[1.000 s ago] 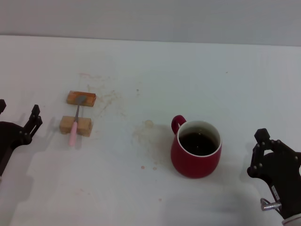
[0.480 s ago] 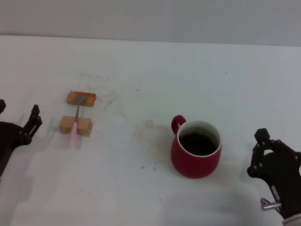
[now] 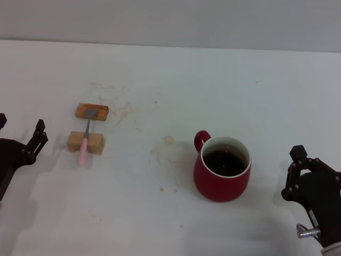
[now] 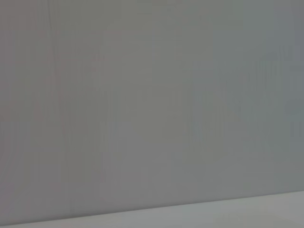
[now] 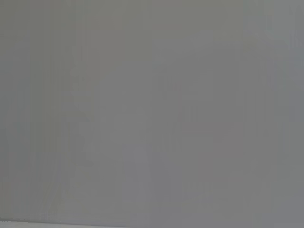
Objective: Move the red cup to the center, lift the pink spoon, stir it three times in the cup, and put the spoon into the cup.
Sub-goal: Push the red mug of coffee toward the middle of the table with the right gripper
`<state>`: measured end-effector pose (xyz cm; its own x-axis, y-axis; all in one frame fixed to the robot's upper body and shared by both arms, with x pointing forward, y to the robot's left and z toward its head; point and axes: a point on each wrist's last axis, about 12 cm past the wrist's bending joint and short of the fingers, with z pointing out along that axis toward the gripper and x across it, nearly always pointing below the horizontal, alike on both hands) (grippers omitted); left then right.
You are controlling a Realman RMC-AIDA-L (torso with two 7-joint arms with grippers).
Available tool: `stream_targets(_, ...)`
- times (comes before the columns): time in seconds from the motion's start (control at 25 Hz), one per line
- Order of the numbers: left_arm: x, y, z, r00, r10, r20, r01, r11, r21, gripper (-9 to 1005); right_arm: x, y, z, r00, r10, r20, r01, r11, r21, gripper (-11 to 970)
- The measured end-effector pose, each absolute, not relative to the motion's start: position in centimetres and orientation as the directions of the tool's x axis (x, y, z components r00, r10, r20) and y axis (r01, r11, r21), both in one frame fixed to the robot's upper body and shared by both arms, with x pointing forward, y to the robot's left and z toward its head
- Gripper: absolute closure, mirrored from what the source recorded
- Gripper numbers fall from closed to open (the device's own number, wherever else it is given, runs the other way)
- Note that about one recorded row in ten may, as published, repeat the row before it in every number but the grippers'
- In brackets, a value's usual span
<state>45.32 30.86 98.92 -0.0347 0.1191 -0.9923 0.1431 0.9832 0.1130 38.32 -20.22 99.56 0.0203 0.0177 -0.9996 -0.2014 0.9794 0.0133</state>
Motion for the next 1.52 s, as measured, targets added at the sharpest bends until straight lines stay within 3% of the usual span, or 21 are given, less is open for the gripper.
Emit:
stream_targets(0.52, 45.7, 30.5, 99.1, -0.027, 0.119, -0.993, 0.156, 0.981, 0.114, 152, 38.1, -21.9, 99.8, 0.062, 0.045, -0.997, -0.112, 0.993, 0.038, 958)
stream_targets(1.52, 46.3, 30.5, 99.2, -0.025, 0.122, -0.992, 0.165, 0.979, 0.116, 152, 37.9, -22.7, 99.9, 0.083, 0.029, -0.996, -0.070, 0.997, 0.023, 958)
